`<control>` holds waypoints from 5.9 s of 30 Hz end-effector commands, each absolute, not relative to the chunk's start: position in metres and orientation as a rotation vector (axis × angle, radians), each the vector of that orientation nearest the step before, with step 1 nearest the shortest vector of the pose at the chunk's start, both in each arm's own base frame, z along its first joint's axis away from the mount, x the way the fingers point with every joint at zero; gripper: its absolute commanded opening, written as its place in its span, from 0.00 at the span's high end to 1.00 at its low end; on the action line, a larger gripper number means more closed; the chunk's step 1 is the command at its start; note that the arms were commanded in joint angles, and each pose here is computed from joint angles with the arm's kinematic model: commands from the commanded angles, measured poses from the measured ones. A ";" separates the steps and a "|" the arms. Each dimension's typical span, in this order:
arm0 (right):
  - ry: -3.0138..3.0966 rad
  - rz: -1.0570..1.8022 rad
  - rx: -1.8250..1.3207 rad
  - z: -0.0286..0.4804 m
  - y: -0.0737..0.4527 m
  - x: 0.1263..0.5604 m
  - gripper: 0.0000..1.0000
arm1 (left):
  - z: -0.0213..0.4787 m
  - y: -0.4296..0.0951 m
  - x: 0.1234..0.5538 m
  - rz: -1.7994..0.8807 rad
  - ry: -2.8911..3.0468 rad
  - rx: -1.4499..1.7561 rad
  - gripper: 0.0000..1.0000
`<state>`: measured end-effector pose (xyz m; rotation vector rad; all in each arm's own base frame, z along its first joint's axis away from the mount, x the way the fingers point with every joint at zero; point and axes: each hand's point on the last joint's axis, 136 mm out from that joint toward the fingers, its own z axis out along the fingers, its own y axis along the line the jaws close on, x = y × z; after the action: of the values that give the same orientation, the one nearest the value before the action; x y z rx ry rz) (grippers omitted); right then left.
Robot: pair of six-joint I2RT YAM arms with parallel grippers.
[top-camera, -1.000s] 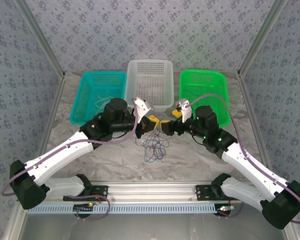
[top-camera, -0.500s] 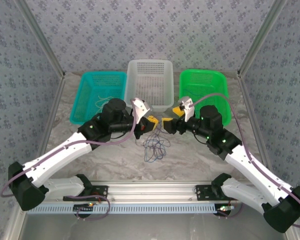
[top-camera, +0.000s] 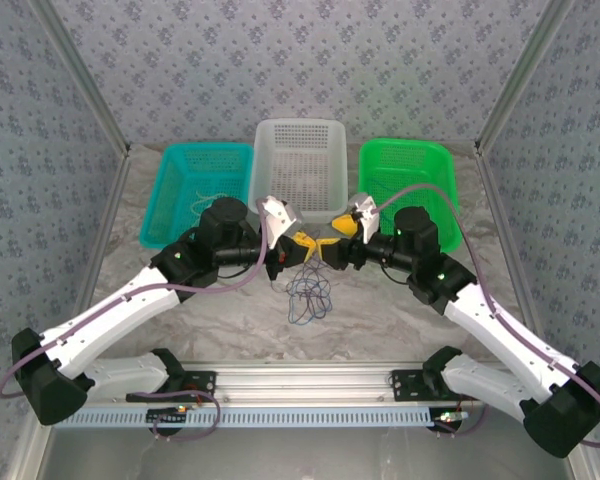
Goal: Untangle the cables
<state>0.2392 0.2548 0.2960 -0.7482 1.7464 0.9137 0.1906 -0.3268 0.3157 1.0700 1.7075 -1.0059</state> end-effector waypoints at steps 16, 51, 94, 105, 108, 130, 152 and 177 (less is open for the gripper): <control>1.828 0.704 -0.660 0.289 0.217 0.250 0.22 | 0.349 -0.322 0.230 -0.896 1.692 0.987 1.00; 1.939 0.613 -0.537 0.253 0.177 0.246 0.21 | 0.382 -0.284 0.481 -0.865 1.756 0.571 0.99; 2.734 0.599 -0.418 0.069 0.259 0.244 0.42 | 0.206 -0.215 0.343 -0.576 2.131 0.282 0.01; 2.855 0.601 -0.363 0.061 0.263 0.238 0.44 | 0.187 -0.220 0.324 -0.586 2.162 0.289 0.01; 2.909 0.590 -0.353 0.054 0.262 0.233 0.46 | 0.188 -0.221 0.322 -0.590 2.159 0.290 0.00; 2.904 0.599 -0.277 0.049 0.263 0.245 0.58 | 0.186 -0.218 0.316 -0.585 2.152 0.292 0.00; 2.345 0.520 -0.534 0.229 0.226 0.240 1.00 | 0.201 -0.239 0.301 -0.689 2.055 0.403 0.01; 2.083 0.614 -0.770 0.305 0.252 0.219 1.00 | 0.272 -0.324 0.231 -0.969 1.605 0.826 0.15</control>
<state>0.2171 0.2483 0.3047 -0.7675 2.0878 0.6109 0.2418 -0.3177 0.2500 0.7912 1.7259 -0.9133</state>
